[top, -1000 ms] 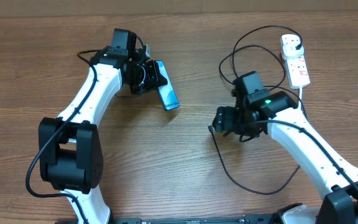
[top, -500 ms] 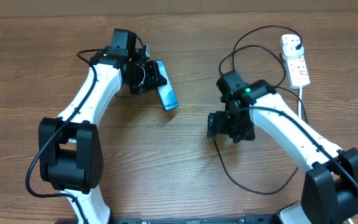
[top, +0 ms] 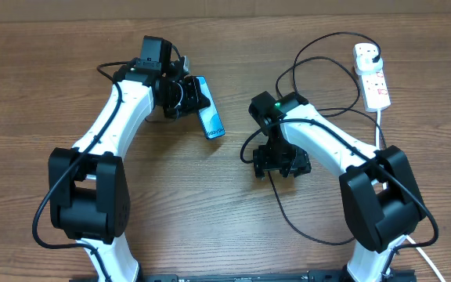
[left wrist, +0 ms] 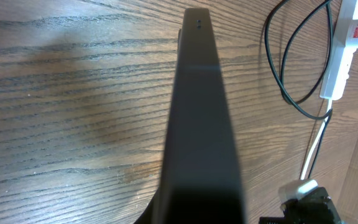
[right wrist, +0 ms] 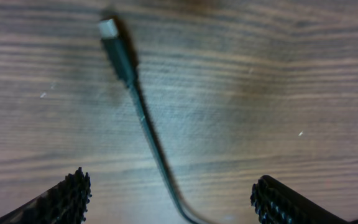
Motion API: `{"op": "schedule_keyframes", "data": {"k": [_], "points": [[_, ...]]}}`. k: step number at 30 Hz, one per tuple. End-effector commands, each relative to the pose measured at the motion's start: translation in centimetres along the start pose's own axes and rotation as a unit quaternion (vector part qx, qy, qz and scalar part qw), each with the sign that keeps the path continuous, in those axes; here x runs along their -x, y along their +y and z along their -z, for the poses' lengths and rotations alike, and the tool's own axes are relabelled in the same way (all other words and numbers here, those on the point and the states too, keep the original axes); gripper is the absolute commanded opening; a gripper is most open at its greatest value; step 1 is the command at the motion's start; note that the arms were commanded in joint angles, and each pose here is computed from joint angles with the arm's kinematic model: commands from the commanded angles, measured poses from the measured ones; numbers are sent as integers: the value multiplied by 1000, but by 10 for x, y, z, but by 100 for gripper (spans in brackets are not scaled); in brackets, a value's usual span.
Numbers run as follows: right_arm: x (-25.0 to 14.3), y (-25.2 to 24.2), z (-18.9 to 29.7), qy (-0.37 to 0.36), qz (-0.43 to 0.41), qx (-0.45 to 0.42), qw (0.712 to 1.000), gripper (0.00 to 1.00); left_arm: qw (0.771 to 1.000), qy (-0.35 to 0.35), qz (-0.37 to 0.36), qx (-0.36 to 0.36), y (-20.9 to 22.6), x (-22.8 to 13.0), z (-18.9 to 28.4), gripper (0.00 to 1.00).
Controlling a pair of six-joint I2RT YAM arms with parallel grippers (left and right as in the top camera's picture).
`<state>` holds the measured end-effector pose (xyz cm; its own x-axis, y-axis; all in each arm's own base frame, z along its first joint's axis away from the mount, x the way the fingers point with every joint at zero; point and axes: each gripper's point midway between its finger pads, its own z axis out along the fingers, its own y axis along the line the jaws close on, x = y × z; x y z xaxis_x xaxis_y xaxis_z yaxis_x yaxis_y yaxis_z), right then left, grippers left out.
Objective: Plug charger to phone and switch on socket
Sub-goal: 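Lower the right gripper toward the USB-C plug on the table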
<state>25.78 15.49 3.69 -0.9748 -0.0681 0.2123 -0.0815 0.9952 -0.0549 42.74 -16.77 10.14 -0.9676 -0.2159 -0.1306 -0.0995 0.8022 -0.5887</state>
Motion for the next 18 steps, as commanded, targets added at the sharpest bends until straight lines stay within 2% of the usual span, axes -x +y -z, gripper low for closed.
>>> {"op": "schedule_keyframes", "data": {"k": [1, 7, 14, 18], "points": [[9, -1, 9, -23, 1, -5, 1000, 84, 1000, -1, -17, -10, -9, -1, 2, 4], [13, 2, 39, -27, 7, -3, 1000, 86, 1000, -1, -16, -10, -9, -1, 2, 5], [50, 31, 64, -104, 18, 62, 993, 92, 1000, 1, -15, -9, -8, -2, 2, 4], [58, 25, 63, -122, 15, 43, 991, 93, 1000, 2, -14, -9, -8, -2, 2, 4]]}}
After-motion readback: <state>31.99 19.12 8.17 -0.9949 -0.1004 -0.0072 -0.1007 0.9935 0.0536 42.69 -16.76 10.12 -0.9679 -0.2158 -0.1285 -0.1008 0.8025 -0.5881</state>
